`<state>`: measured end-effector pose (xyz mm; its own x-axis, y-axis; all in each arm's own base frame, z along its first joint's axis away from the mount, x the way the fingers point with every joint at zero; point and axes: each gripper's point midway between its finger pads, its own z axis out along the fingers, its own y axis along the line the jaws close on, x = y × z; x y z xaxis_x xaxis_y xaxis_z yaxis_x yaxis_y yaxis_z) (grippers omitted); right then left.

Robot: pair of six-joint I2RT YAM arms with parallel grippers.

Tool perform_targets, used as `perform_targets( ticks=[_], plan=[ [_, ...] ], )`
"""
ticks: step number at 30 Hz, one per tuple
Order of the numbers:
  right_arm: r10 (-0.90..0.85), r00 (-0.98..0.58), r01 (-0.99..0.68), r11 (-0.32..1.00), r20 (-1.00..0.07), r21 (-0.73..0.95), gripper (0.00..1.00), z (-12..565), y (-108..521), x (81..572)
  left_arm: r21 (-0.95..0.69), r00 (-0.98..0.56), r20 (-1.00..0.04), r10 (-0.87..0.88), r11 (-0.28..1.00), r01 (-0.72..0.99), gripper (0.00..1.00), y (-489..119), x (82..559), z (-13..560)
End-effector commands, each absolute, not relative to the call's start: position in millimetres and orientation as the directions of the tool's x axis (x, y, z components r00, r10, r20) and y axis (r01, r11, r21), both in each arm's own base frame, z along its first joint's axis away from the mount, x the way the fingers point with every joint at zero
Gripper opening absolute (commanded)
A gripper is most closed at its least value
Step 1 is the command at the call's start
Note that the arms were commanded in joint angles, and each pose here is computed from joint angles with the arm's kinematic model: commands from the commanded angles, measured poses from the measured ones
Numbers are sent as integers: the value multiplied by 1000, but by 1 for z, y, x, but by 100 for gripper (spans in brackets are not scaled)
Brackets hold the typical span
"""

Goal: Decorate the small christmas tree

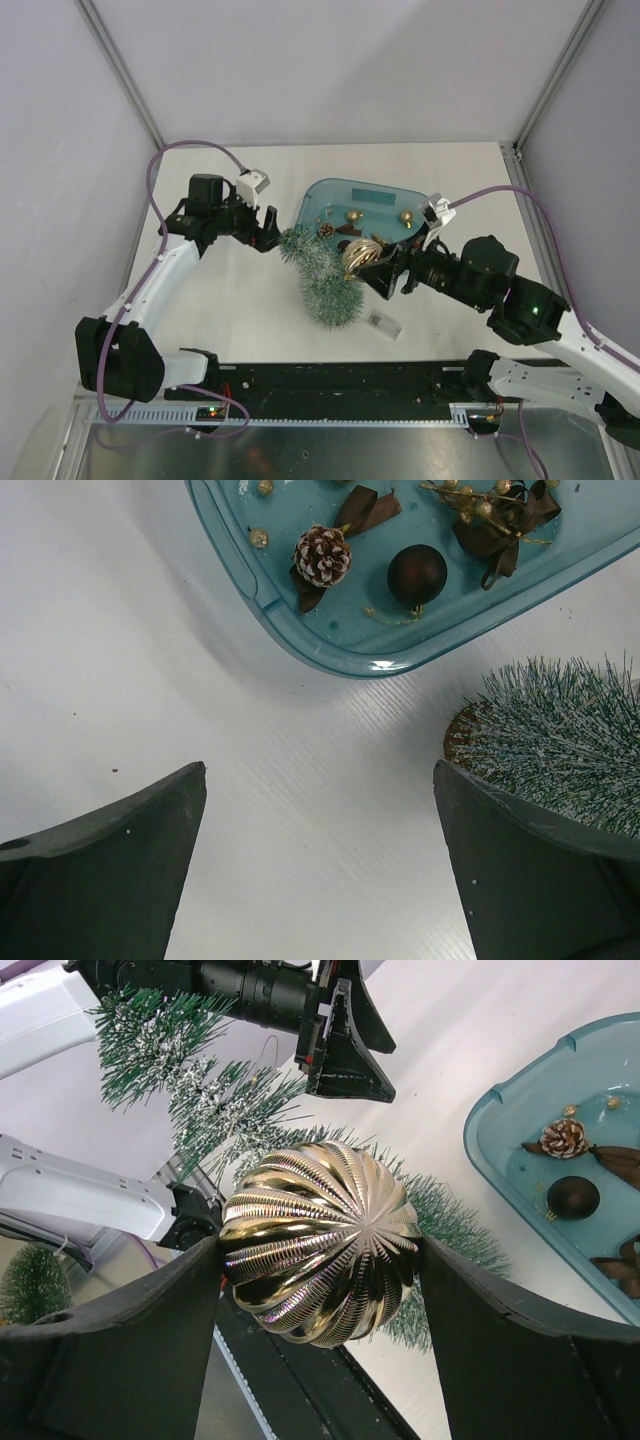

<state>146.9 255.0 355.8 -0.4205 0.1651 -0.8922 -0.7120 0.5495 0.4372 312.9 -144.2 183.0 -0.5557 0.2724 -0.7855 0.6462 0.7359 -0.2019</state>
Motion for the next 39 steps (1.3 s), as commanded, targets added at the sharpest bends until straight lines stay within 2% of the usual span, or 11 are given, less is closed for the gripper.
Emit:
perform_targets(
  ticks=[1,18,39],
  plan=[
    [196,-385,-737,522,-902,429,47,374,257,145,-203,-528,-811,253,724,659,100,-147,313,198],
    [168,-408,-695,581,-897,425,45,359,238,143,-206,-527,-813,250,722,660,100,-147,312,199],
    [213,-359,-737,533,-909,415,45,388,249,139,-209,-525,-815,247,719,662,100,-148,312,201]
  ],
)
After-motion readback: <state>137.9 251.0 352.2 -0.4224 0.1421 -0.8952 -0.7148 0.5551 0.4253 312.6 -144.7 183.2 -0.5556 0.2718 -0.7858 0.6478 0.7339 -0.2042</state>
